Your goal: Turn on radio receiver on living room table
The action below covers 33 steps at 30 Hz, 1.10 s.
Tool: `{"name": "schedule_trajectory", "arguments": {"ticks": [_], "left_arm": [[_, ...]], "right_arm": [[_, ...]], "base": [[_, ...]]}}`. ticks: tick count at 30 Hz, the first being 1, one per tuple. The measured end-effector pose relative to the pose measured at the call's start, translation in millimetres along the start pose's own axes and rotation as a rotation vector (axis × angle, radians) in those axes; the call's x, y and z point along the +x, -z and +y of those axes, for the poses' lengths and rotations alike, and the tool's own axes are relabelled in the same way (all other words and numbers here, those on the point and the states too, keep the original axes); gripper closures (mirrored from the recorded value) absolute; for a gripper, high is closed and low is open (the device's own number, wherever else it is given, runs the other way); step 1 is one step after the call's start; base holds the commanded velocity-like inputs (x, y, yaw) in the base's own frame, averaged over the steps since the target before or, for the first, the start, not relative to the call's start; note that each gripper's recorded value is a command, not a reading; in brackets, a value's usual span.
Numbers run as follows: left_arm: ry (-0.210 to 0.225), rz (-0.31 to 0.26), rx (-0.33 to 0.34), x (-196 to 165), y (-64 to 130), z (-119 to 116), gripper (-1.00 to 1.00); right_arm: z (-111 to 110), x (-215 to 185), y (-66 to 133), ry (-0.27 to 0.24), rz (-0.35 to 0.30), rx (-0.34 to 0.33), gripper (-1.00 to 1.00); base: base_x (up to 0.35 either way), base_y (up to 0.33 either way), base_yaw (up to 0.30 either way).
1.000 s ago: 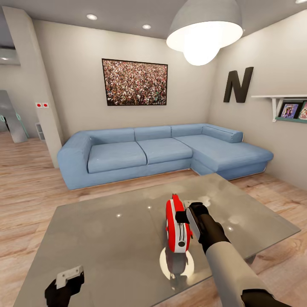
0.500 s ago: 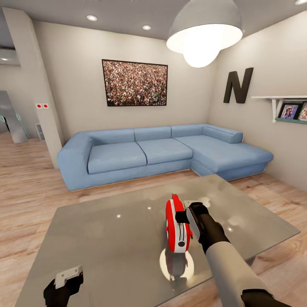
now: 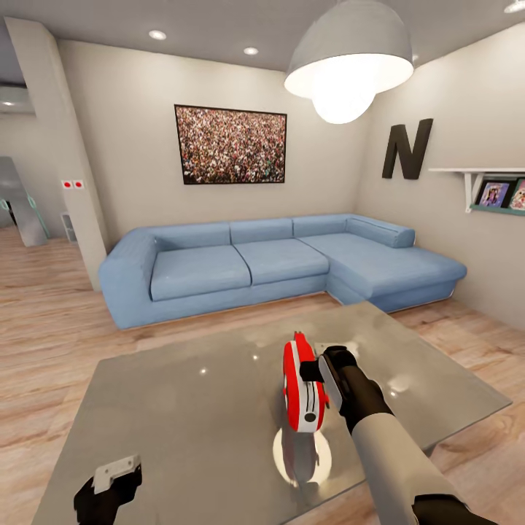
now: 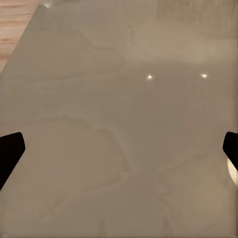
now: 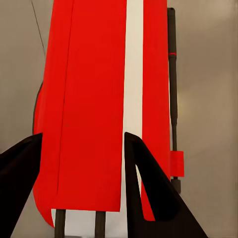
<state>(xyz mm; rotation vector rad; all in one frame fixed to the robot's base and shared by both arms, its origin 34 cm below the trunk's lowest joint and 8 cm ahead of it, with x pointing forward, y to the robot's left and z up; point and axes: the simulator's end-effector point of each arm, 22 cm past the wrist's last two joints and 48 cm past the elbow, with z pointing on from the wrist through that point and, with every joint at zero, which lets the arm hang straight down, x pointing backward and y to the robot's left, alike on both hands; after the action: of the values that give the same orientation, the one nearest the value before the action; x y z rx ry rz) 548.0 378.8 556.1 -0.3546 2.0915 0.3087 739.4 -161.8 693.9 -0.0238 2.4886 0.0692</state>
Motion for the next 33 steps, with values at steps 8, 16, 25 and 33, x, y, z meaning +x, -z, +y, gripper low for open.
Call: {"name": "schedule_trajectory", "arguments": {"ticks": [8, 16, 25, 33], "left_arm": [[0.000, 0.001, -0.004, -15, 6.0, 2, -1.00], [-0.001, 0.002, -0.007, -29, 12.1, 4, -1.00], [-0.002, 0.004, -0.007, -44, 19.3, 5, -1.00], [-0.002, 0.004, -0.007, -58, 25.7, 6, -1.00]], "right_arm": [[0, -11, 11.1, -0.001, 0.000, 0.000, 1.00], [0, -23, 22.1, 0.002, 0.000, 0.005, 1.00], [0, -34, 34.4, 0.001, 0.000, 0.007, 1.00], [1, -45, 45.3, 0.001, 0.001, 0.006, 1.00]], "base": [[0.000, 0.000, 0.000], [0.000, 0.000, 0.000], [0.000, 0.000, 0.000], [0.000, 0.000, 0.000]]}}
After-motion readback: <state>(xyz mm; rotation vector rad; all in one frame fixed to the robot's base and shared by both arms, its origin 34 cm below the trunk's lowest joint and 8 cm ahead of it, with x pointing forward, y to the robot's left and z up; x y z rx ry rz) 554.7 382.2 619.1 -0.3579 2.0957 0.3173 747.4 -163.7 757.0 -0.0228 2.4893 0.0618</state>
